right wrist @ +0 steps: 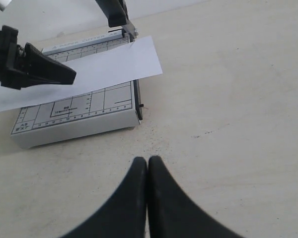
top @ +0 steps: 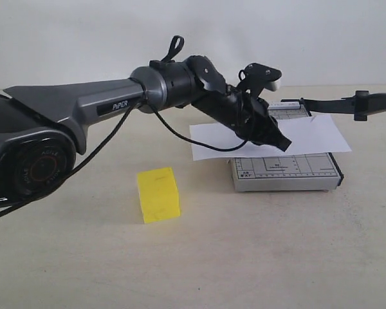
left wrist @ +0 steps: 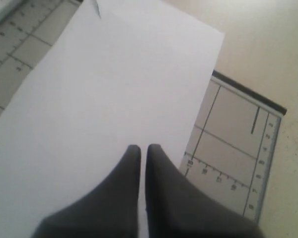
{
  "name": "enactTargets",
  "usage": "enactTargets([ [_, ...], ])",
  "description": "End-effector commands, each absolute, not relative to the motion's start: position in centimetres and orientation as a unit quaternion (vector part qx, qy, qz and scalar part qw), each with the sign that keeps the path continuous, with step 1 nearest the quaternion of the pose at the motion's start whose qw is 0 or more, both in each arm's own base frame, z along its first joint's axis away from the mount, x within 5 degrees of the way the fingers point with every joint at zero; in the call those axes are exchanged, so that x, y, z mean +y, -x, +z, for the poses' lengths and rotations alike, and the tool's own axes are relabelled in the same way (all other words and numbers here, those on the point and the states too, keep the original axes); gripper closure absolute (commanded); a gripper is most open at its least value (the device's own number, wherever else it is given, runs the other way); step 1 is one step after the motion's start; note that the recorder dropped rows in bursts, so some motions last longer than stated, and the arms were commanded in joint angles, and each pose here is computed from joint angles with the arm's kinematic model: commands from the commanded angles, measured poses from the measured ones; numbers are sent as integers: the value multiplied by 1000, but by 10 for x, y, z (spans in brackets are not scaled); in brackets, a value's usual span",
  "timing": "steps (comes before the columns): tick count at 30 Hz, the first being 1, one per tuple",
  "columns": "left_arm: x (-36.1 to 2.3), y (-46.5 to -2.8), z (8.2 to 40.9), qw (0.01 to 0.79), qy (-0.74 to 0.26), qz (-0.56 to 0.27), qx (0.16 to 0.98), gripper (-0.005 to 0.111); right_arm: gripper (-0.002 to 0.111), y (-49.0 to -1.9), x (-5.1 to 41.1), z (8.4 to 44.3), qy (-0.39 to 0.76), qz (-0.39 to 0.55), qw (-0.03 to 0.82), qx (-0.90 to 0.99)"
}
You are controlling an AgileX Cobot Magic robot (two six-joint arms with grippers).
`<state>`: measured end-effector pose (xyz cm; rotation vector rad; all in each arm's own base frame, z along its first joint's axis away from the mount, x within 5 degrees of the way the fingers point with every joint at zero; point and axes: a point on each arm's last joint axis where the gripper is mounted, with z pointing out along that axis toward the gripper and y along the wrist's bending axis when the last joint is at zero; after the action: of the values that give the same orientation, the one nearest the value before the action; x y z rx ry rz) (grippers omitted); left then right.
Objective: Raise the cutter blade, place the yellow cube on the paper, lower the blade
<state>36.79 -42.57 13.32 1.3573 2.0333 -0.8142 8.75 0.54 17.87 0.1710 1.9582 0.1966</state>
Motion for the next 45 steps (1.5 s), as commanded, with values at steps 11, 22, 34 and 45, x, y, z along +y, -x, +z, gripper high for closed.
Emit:
enactTargets([
  [11,-398,-371,216,361,-367,-287,808,102,108,-87,5,178,-70,79,553,827],
  [22,-262,-310,200,560,-40,-188,806,102,108,-87,5,178,-70,79,553,827],
  [34,-213,-231,171,497,-24,-131,858,102,108,-87,5,178,-71,78,553,826],
  [45,-230,-186,176,537,6,-44,842,102,108,-87,5,178,-74,83,550,828],
])
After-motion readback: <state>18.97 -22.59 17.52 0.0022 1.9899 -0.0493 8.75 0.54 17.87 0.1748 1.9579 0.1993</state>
